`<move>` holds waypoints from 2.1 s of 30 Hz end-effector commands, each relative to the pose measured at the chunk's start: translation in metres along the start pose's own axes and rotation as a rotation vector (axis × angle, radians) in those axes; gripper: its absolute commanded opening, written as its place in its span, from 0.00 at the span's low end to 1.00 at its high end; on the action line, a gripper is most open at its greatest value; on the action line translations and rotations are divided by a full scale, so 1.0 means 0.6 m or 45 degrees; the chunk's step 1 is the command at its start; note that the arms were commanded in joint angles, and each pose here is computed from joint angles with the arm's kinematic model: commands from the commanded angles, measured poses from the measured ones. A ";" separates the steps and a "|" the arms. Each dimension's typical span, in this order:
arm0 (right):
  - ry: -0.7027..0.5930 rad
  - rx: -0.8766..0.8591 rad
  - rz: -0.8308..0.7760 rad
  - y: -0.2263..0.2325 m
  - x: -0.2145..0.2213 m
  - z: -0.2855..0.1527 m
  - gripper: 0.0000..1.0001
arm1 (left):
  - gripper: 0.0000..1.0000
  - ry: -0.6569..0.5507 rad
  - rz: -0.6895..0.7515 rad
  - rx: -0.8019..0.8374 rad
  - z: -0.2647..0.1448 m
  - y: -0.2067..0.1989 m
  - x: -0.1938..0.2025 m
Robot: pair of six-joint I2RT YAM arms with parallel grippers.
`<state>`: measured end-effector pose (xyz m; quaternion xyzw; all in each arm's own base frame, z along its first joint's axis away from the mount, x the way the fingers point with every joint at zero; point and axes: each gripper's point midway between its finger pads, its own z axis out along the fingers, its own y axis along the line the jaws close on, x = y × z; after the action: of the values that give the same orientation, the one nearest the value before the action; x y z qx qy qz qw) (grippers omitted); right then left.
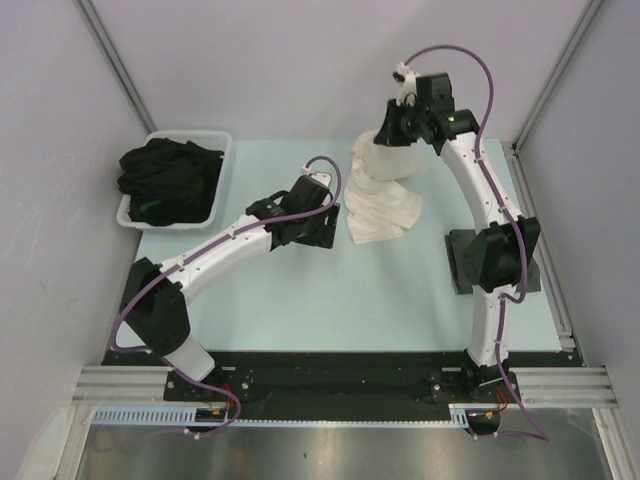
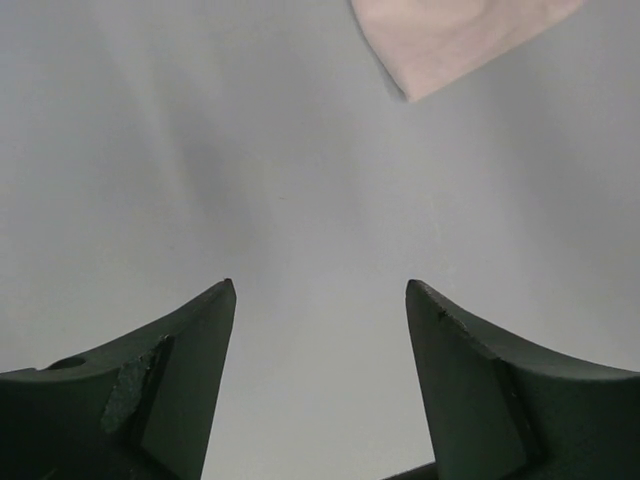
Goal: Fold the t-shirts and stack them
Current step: Flatten out the tshirt
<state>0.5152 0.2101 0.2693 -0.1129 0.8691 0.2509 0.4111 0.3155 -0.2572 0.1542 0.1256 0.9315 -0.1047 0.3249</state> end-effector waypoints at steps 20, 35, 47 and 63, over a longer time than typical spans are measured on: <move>-0.091 -0.366 -0.085 0.243 -0.014 -0.218 0.00 | 0.93 -0.538 -0.264 -0.580 -0.186 0.235 -0.097; 0.676 0.289 0.052 -0.110 0.330 0.041 0.00 | 0.93 -0.463 -0.239 -0.509 -0.148 0.213 -0.097; 0.684 0.439 0.101 -0.158 0.297 0.006 0.27 | 0.94 -0.419 -0.214 -0.486 -0.126 0.204 -0.096; 0.345 0.155 -0.147 0.048 0.138 -0.028 0.41 | 0.95 -0.373 -0.242 -0.420 -0.118 0.194 -0.063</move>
<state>0.4468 0.2171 0.1971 -0.1499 0.9356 0.1422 0.2864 0.3437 -0.1345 0.2081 -0.0223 0.8942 0.0226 0.4465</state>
